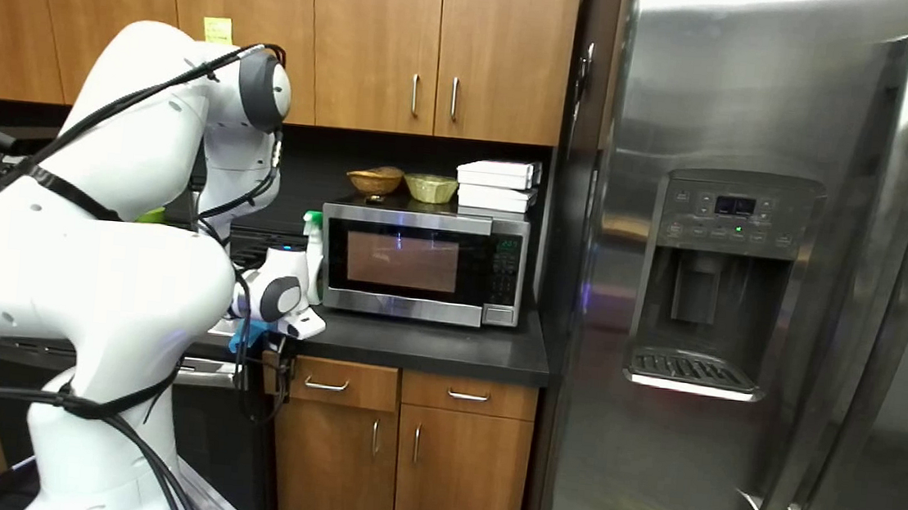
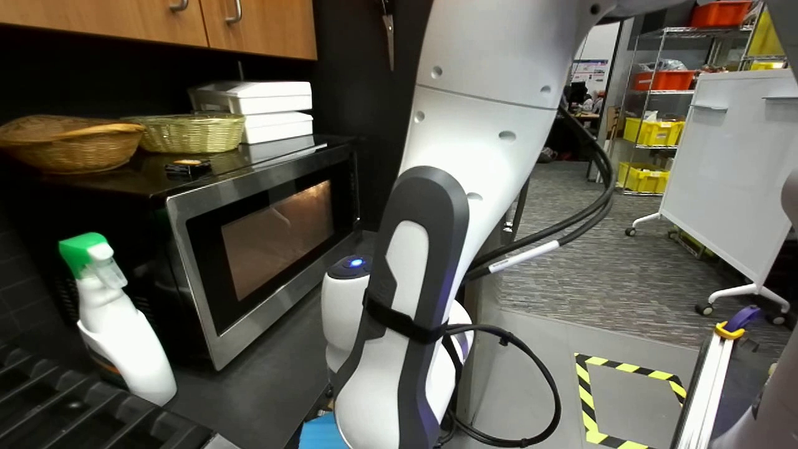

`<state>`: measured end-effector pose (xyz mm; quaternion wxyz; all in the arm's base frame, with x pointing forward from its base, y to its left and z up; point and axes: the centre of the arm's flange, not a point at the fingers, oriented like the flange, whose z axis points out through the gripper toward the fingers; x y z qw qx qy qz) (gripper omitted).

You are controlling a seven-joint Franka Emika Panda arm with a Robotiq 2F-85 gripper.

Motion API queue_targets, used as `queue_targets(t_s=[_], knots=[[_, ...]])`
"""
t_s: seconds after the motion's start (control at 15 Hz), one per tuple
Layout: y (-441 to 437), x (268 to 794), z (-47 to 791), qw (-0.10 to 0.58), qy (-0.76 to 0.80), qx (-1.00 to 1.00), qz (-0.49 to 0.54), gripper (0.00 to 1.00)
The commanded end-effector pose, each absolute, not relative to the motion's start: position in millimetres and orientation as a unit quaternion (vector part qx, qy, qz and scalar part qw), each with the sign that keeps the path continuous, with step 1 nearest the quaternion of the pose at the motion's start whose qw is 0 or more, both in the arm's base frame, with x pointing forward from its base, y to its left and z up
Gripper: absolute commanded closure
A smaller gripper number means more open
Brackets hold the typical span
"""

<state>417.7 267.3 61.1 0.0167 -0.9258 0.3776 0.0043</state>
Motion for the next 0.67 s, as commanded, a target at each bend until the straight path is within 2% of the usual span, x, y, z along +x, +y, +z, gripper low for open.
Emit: queue_targets(t_s=[0.0, 0.4, 0.6], knots=[[238.7, 399.3, 75.9, 0.000, 0.409, -0.912, -0.001, 0.00], [203.1, 380.8, 79.5, -0.003, 0.432, -0.902, 0.001, 0.00], [201.6, 387.6, 69.6, 0.008, 0.432, -0.902, -0.010, 0.00]])
